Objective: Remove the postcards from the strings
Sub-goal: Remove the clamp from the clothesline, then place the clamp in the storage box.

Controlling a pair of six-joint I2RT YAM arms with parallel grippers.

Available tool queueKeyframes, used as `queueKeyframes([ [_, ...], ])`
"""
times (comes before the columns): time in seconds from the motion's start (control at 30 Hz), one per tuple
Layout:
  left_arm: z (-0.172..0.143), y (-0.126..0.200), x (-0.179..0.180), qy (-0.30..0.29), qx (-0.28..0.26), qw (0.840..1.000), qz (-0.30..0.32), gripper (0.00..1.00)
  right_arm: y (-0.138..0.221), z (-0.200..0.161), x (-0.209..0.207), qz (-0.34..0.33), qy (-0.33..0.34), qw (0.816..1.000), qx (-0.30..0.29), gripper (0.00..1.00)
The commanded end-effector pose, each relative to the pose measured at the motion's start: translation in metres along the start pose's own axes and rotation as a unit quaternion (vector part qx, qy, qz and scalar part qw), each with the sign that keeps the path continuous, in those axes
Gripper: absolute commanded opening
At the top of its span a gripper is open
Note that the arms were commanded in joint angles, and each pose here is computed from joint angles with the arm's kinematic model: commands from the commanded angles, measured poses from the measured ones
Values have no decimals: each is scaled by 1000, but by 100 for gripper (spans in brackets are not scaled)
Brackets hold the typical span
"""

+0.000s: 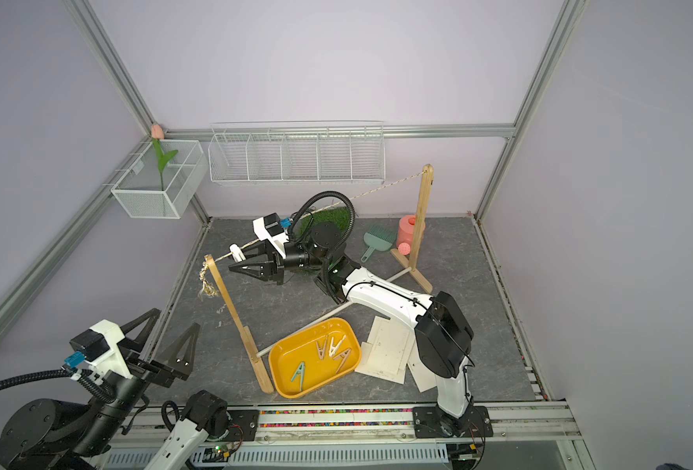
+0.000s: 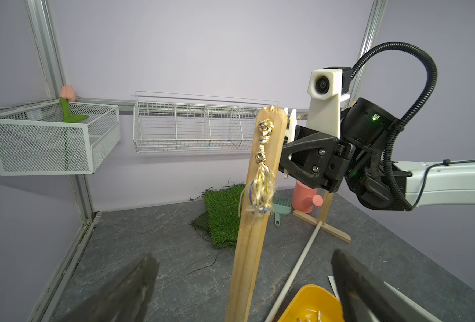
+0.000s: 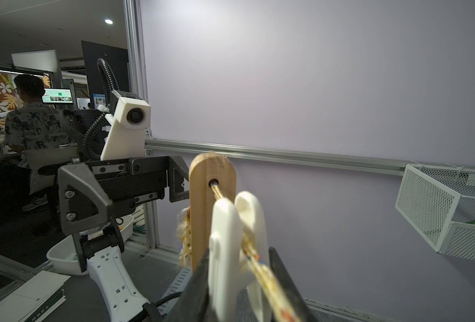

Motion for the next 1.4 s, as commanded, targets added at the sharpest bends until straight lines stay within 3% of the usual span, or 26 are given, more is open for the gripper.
queueKeyframes([
  [0.0, 0, 5, 0, -2, -5, 1000, 0, 99, 3, 3, 2, 2, 7, 1000, -1, 30],
  [0.27, 3, 7, 0, -3, -12, 1000, -2, 99, 16, -11, 6, -20, -7, 999, 30, 29],
  [0.77, 6, 9, -2, -4, -22, 1000, -12, 99, 53, -51, 50, -72, 4, 981, 179, 28],
  [1.13, 9, 4, -4, -14, -34, 999, -17, 99, 94, -121, 102, -117, -12, 919, 377, 26],
  [1.37, 6, 0, -1, -27, -42, 999, -5, 99, 115, -171, 133, -140, -32, 878, 457, 27],
])
Point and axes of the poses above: each gripper's point midway between its finger pads, its own y axis back along the fingers, its own x axis along the line the jaws close on, z = x × y, the point moved 8 cm from there along y, back along the fingers, and after that the axes turned 9 degrees about y, right-handed, at the moved point
